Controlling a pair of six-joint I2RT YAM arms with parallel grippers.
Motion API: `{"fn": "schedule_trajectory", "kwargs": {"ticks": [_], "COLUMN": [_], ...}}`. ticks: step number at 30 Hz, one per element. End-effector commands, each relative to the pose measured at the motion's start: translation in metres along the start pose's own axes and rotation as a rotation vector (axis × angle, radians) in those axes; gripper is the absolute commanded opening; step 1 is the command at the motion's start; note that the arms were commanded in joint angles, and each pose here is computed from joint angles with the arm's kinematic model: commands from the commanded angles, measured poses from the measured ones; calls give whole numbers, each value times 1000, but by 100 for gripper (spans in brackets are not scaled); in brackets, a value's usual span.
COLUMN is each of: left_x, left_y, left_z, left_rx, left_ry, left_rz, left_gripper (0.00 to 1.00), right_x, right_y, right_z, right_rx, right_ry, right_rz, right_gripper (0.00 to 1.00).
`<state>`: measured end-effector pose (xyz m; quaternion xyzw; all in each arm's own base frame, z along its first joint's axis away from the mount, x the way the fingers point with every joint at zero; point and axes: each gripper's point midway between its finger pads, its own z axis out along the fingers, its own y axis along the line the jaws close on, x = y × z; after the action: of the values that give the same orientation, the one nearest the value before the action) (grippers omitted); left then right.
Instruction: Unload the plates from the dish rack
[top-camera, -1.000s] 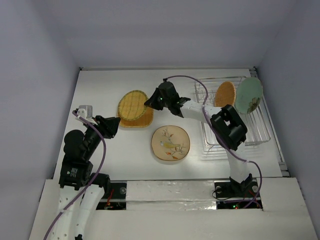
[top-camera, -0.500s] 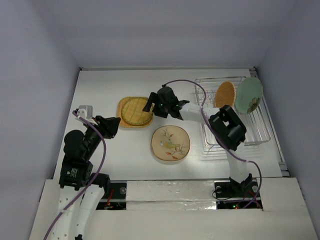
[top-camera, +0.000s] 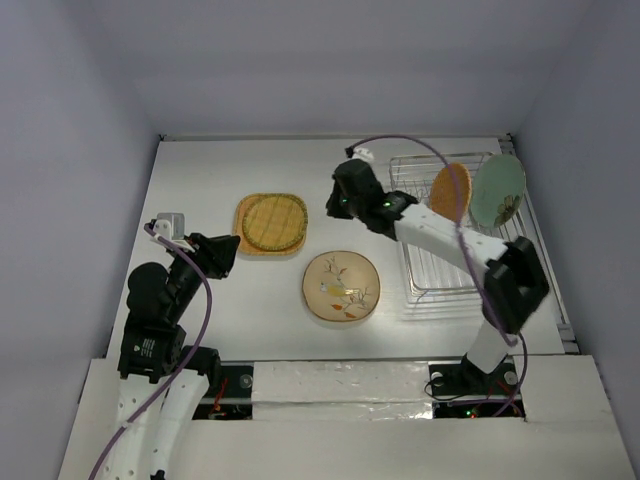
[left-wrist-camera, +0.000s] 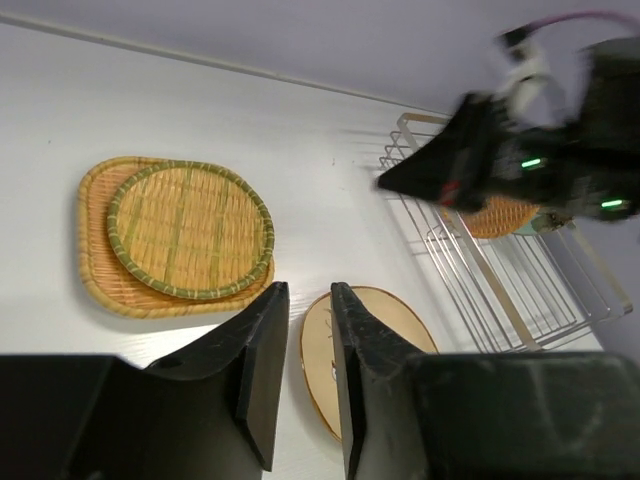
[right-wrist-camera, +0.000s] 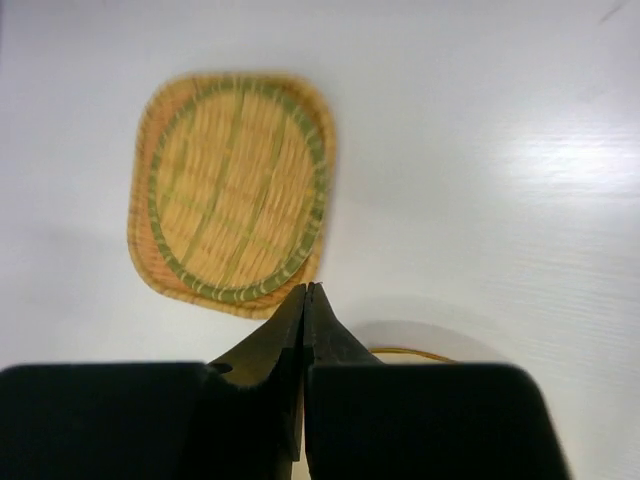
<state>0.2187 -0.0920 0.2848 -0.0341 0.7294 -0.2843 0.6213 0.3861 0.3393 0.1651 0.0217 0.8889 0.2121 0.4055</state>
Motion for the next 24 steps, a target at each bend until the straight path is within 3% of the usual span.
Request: {"fn": "schedule_trajectory", "kwargs": {"ticks": [1,4,6,7,8,11,16,24], "left_x": [-12,-13,-14,-15,-14,-14,-14,-13], "left_y": [-5,-6,-4,-4,-4,-6,-7,-8], "left_z": [0,-2,-3,-3,-3,-3,-4,-4], "left_rx": [21,24,14,13,16,27,28,34], "left_ry": [-53,-61,-70,-72,-70,-68,-67,-65], "left_rz": [9,12,12,11,11,12,13,14], "left_gripper": [21,8,2,0,0,1,21,23], "right_x": [-83,-120,-117,-130,-122,-124,-122,-125], "right_y": [-59,-127,-178,-209,-231,-278,-311,-325], "right_z": [-73,-125,-144,-168,-174,-195,-173,-128], "right_rx": [187,325,446,509,566,670,660,626], "right_ry": [-258,-362,-378,-429,-424,-440,-386,-328], "right_rz": [-34,18,38,67,74,106,144,150], "right_gripper": [0,0,1,13,42,74,71,48]}}
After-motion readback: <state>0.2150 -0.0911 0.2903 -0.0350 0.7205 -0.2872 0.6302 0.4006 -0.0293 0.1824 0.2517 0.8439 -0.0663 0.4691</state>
